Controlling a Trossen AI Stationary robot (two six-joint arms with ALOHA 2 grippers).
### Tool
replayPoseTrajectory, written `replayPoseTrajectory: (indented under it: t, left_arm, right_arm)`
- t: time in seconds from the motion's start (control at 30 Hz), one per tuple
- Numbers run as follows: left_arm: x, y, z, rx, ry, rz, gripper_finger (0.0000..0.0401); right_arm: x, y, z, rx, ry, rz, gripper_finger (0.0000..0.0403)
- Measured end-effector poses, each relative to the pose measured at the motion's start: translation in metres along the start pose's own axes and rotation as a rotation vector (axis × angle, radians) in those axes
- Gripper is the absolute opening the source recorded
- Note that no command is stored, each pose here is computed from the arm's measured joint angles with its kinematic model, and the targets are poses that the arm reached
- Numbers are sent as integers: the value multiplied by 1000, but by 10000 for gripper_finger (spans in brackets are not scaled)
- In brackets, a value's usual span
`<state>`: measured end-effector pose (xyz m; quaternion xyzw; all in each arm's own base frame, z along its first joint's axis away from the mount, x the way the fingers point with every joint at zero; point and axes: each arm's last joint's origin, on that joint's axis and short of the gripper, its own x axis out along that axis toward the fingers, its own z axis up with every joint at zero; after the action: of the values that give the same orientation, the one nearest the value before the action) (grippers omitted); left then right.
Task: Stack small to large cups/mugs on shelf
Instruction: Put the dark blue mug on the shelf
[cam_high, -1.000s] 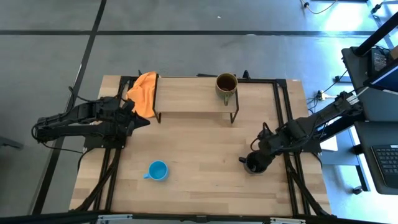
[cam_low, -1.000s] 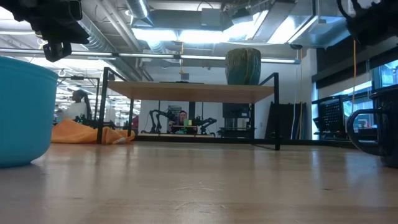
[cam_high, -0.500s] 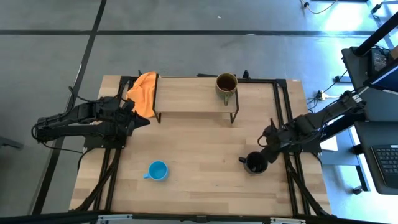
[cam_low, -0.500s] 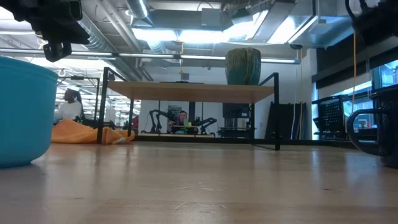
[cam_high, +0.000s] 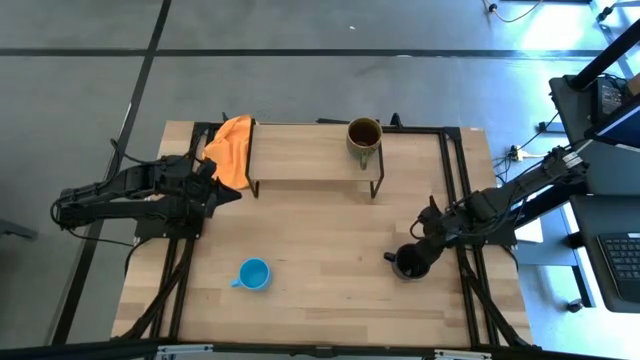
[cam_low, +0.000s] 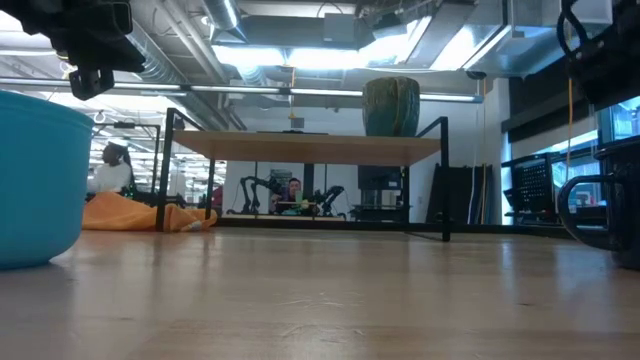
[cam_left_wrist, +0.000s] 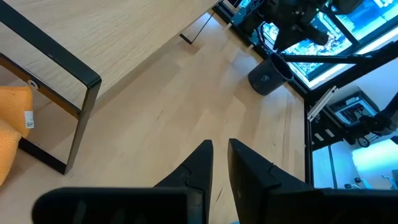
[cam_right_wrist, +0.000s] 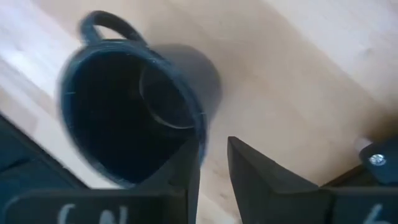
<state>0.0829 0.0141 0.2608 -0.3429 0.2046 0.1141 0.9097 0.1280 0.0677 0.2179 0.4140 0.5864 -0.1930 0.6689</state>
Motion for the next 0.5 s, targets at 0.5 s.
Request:
replayPoseTrajectory:
  t: [0.5]
  left_arm:
    - [0,0,0,-5,-2,4,43]
  right_arm:
    - [1,8,2,18,-19,87,83]
